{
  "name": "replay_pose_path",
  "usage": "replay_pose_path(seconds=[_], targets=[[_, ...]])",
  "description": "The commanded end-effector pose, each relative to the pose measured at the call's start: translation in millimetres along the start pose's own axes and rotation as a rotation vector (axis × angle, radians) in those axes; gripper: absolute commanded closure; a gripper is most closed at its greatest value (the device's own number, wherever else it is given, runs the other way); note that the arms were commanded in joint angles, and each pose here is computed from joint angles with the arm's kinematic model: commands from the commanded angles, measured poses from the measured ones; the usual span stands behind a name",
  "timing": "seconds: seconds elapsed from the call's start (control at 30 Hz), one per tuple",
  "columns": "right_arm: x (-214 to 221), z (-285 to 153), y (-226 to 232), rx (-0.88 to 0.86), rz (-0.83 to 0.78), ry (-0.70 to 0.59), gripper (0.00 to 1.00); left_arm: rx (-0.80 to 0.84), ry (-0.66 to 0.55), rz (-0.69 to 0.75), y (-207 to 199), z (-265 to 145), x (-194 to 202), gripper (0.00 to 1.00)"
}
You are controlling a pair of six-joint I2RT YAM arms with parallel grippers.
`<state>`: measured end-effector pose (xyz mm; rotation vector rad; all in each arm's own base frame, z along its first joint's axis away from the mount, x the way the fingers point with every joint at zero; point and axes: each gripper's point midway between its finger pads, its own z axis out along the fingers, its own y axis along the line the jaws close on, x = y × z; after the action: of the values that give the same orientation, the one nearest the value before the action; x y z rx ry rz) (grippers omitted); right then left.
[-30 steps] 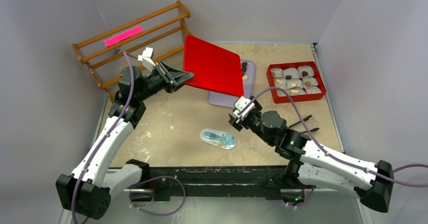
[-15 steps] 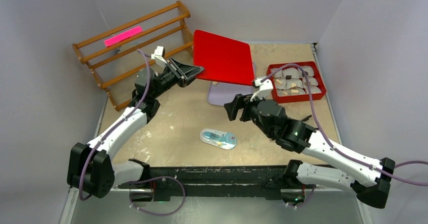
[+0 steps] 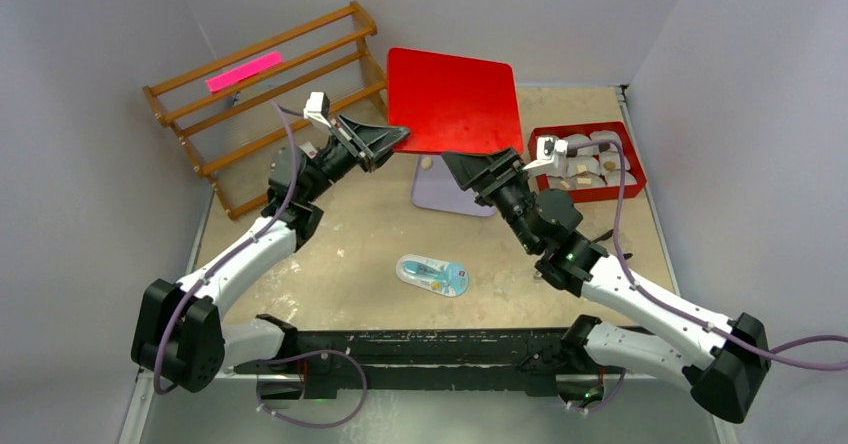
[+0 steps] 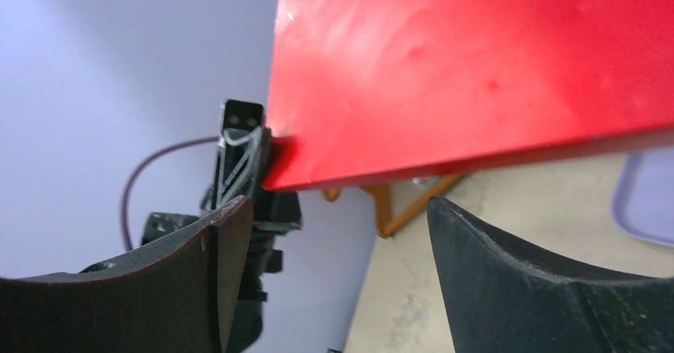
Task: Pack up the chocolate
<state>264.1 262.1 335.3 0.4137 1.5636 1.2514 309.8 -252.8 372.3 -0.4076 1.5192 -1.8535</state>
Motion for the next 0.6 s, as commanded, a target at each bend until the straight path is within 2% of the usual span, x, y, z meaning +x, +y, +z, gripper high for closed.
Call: replay_pose_path(seconds=[0.0,0.2,0.27,0.37,0.4,0.5,0.57], targets=[[-29,8,37,-0.156,0.157,-0.103,0.19,0.134,0.006,-0.006,-34,-2,5,1.00],[-34,29,22,-0.118,0.217,-0.135,0.22,0.153,0.033,-0.047,-32,-7,17,1.00],[-36,37,16,-0.126,0.243,-0.140,0.34,0.146,0.034,-0.045,-28,-7,18,1.00],[-42,42,11,-0.154,0.278,-0.159,0.59,0.122,0.030,-0.047,-17,-8,19,1.00],[-44,43,10,-0.163,0.282,-0.172,0.65,0.112,0.028,-0.051,-13,-8,19,1.00],[-53,43,2,-0.164,0.281,-0.203,0.78,0.083,0.027,-0.066,1,-9,20,1.00],[-58,42,-5,-0.155,0.266,-0.218,0.83,0.058,0.023,-0.073,11,-10,20,0.94]])
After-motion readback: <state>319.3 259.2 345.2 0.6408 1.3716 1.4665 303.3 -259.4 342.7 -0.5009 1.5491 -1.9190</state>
